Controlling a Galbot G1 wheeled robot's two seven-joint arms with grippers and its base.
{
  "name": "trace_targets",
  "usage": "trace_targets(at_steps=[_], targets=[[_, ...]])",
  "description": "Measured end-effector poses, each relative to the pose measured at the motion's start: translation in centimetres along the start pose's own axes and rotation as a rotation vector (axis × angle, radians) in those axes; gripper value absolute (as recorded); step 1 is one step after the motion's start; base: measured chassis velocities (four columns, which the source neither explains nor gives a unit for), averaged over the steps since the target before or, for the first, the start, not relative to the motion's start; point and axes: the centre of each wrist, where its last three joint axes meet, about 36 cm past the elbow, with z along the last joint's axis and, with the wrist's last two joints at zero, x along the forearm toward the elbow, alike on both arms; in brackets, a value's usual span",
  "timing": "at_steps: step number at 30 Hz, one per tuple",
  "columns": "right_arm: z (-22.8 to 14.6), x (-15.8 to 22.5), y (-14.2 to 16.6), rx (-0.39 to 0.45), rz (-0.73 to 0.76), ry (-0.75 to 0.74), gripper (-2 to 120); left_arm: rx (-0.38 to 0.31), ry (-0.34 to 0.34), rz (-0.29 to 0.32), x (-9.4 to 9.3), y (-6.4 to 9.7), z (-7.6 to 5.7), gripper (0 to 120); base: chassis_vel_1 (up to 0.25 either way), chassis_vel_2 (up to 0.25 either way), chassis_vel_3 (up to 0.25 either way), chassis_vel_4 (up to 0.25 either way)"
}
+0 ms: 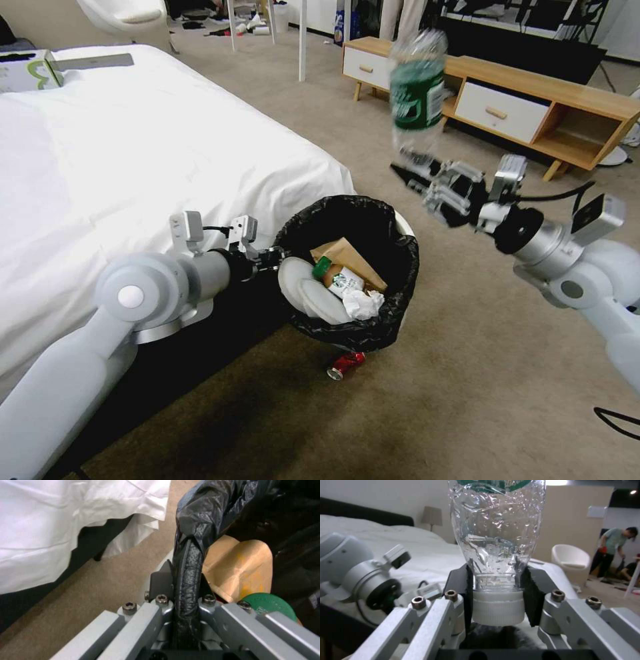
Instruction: Pick up the trash bin and place the garbage on the floor into it.
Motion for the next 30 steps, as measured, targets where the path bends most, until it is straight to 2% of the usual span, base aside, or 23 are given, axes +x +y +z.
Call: trace_targets(at_steps=[6,14,30], targets=[[0.5,0.0,0.3,-0.016,-0.025,0.034,28,-0.008,0.0,0.026,-0.5,-0.3,-0.3,2,0.0,0.0,0.0,0.0],[1.8,1.4,0.7,-0.055,-0.064,0.144,28,-0.012,-0.01,0.027,-1.0,-0.2,-0.4,2,0.0,0.0,0.0,0.0],[4.8,2.8,0.9,-0.094,-0.09,0.252,28,-0.011,-0.008,0.017,-1.5,0.1,0.0,2,0.0,0.0,0.0,0.0]])
